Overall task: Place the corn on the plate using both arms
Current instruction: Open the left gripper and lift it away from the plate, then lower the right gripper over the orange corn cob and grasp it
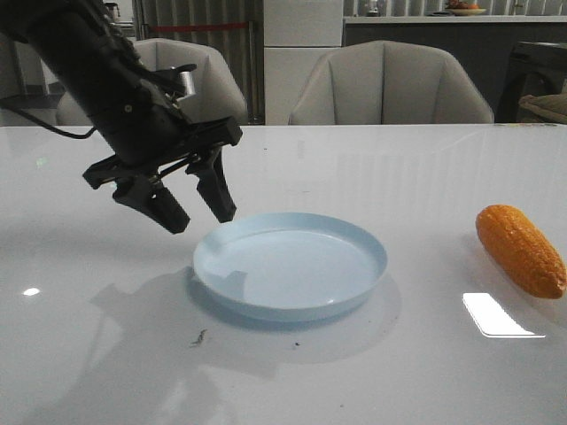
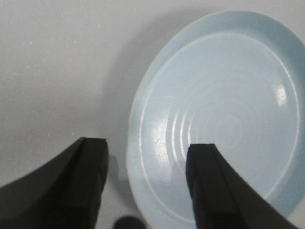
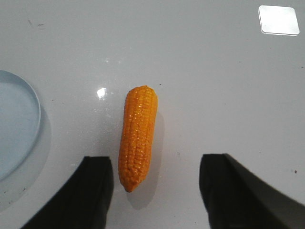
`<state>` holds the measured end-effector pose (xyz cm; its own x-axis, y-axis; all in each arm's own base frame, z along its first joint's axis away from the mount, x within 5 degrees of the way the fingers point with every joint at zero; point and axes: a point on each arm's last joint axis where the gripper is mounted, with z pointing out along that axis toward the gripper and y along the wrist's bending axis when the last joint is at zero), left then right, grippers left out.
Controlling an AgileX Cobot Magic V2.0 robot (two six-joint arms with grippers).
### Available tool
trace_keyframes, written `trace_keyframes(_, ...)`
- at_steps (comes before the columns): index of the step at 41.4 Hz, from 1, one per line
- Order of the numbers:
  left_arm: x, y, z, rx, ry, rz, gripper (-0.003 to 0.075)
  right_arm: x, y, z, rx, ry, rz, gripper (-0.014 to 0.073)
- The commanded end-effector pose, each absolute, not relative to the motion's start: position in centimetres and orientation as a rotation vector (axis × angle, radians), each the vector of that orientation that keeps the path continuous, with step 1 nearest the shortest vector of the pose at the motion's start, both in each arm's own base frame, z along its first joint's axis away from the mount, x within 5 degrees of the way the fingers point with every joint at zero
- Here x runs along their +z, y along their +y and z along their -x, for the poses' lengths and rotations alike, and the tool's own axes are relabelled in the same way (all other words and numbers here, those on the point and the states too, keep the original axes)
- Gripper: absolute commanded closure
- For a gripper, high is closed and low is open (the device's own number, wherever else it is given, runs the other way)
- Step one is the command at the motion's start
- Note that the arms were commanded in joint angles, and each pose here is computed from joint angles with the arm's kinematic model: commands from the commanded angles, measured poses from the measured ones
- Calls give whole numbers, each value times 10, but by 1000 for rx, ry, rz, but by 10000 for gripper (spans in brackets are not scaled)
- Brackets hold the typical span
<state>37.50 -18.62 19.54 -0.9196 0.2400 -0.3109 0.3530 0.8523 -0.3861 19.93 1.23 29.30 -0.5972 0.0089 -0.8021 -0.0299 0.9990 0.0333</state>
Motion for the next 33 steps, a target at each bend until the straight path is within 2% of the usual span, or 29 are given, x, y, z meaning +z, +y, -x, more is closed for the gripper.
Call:
trace_keyframes(1, 242, -186, -381, -696, 2659, -444, 339, 311, 13, -203, 53, 2103, 22, 90)
trace_keyframes(6, 263, -177, -392, -661, 2577, -428, 385, 311, 13, -203, 53, 2110, 22, 90)
trace_keyframes(12, 303, -152, -397, -591, 2421, -361, 446, 309, 12, -202, 51, 2136, 22, 90)
trace_keyframes(17, 340, -126, -390, -421, 2291, -378, 486, 308, 12, -201, 50, 2147, 22, 90)
trace_keyframes(23, 386, -98, -362, -234, 2106, -388, 534, 307, 12, -201, 50, 2152, 22, 90)
trace_keyframes(29, 401, -74, -323, -179, 1950, -306, 576, 302, 12, -201, 46, 2214, 21, 90)
trace_keyframes(33, 387, -59, -292, -148, 1912, -266, 601, 295, 12, -204, 38, 2267, 25, 90)
